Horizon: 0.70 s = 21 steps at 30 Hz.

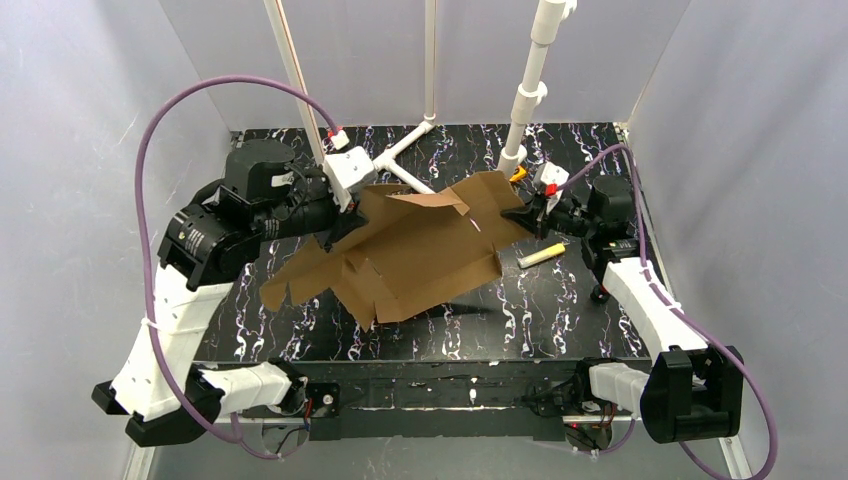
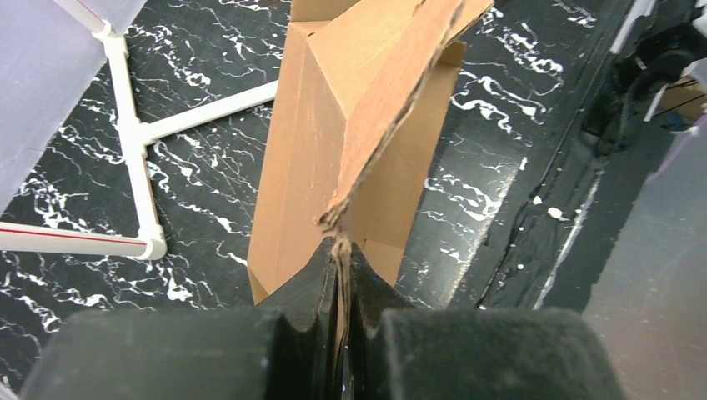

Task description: Fold the paper box

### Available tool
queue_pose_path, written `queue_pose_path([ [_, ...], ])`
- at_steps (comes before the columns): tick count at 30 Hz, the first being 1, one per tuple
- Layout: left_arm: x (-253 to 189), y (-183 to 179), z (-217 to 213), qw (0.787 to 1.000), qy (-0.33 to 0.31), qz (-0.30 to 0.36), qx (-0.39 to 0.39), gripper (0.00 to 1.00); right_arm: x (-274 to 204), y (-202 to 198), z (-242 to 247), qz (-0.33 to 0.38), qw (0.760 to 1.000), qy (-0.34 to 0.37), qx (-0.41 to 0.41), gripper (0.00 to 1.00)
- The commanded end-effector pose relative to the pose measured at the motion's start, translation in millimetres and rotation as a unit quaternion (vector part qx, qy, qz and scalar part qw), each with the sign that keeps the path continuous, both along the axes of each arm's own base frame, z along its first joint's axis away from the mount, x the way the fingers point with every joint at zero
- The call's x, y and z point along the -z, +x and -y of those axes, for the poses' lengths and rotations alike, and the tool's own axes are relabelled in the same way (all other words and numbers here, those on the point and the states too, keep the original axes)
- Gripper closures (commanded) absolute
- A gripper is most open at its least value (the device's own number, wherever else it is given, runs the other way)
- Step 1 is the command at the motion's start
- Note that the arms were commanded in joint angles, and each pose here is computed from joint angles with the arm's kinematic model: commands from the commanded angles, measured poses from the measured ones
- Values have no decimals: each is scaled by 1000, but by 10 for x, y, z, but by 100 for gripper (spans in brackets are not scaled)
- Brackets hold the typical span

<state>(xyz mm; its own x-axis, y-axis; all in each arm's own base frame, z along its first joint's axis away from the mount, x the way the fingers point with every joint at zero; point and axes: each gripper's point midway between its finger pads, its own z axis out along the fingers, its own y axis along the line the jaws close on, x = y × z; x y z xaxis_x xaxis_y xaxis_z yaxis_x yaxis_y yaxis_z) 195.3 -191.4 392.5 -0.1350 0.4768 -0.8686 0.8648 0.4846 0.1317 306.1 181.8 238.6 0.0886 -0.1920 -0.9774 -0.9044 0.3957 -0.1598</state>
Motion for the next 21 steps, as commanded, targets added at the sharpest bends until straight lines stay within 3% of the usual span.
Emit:
queue_pose_path([
  [1, -490, -389, 110, 994, -99, -5, 47, 100, -10, 37, -40, 50, 999, -5, -11, 99],
  [12, -612, -400, 248, 990, -125, -42, 55, 100, -160, 159, -84, 90, 996, 11, 19, 99],
  [21, -355, -312, 388, 982, -128, -138, 11, 98, 108, 131, -45, 87, 995, -3, 39, 99],
])
